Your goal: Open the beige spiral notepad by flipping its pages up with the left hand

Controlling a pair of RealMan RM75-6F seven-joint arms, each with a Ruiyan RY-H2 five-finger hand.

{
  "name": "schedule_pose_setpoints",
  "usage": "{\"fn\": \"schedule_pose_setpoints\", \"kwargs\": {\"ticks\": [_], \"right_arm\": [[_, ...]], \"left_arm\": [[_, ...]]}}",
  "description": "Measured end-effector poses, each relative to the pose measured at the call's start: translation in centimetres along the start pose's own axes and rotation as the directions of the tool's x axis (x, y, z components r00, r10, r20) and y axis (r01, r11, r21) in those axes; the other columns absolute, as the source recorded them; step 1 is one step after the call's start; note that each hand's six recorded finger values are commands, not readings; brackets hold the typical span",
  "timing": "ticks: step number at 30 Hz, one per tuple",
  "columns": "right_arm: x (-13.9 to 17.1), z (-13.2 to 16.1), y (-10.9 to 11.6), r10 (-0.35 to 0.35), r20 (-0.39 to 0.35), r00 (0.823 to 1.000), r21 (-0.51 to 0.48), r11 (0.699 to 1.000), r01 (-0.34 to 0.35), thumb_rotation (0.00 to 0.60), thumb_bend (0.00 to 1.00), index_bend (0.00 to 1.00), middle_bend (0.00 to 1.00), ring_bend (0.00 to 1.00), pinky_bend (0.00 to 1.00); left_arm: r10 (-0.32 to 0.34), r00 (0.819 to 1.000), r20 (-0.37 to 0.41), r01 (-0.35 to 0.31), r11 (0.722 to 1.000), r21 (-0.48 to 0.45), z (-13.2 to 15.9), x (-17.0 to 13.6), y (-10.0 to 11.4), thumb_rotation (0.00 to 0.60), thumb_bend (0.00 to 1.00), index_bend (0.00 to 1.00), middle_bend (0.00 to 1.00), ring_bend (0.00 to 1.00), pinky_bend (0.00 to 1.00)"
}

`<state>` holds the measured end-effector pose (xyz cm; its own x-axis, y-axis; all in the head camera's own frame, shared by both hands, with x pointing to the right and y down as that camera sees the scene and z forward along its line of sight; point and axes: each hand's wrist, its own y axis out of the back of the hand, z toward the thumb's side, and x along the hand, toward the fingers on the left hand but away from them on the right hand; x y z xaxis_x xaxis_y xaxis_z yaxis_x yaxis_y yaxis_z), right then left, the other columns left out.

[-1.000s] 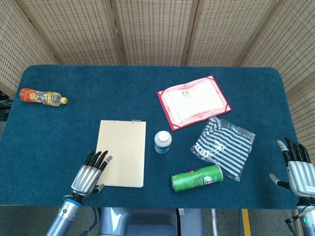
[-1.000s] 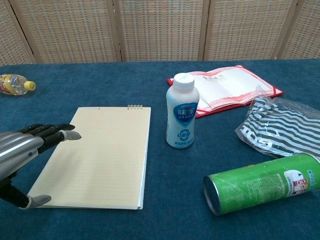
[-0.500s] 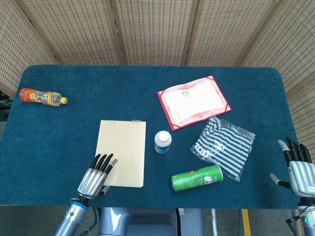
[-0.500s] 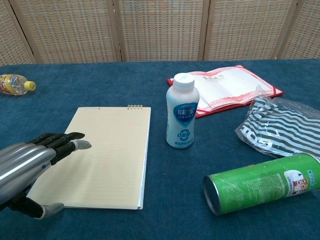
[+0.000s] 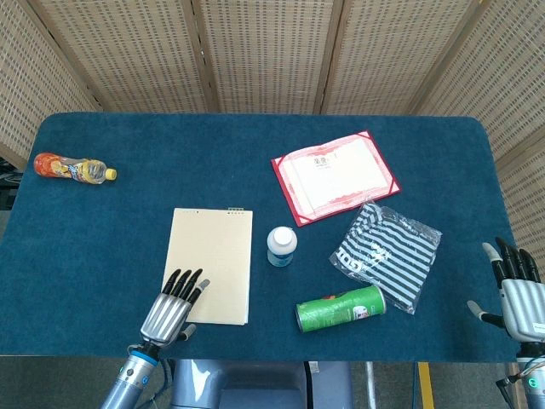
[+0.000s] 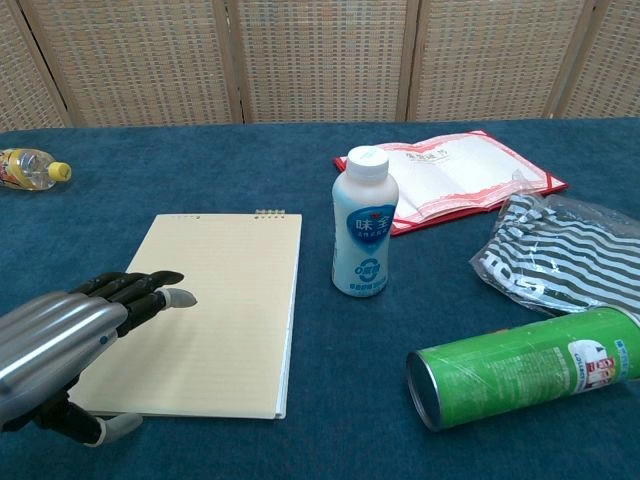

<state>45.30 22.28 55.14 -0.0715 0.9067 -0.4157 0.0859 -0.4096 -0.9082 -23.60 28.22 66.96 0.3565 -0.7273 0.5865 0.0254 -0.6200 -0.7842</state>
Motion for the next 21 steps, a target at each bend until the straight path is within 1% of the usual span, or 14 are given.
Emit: {"fn": "schedule_pose_setpoints", "kwargs": {"ticks": [21], "right_arm": [[0.2, 0.0, 0.2, 0.000, -0.003, 1.000, -0.016, 1.000, 0.000, 0.600, 0.21, 0.03, 0.00, 0.00, 0.00]], "left_arm": [[-0.012, 1.000, -0.009, 0.012, 1.000, 0.021, 0.6, 1.3, -0.9, 0.600, 0.26, 0.13, 0.00, 0.00, 0.00]]}}
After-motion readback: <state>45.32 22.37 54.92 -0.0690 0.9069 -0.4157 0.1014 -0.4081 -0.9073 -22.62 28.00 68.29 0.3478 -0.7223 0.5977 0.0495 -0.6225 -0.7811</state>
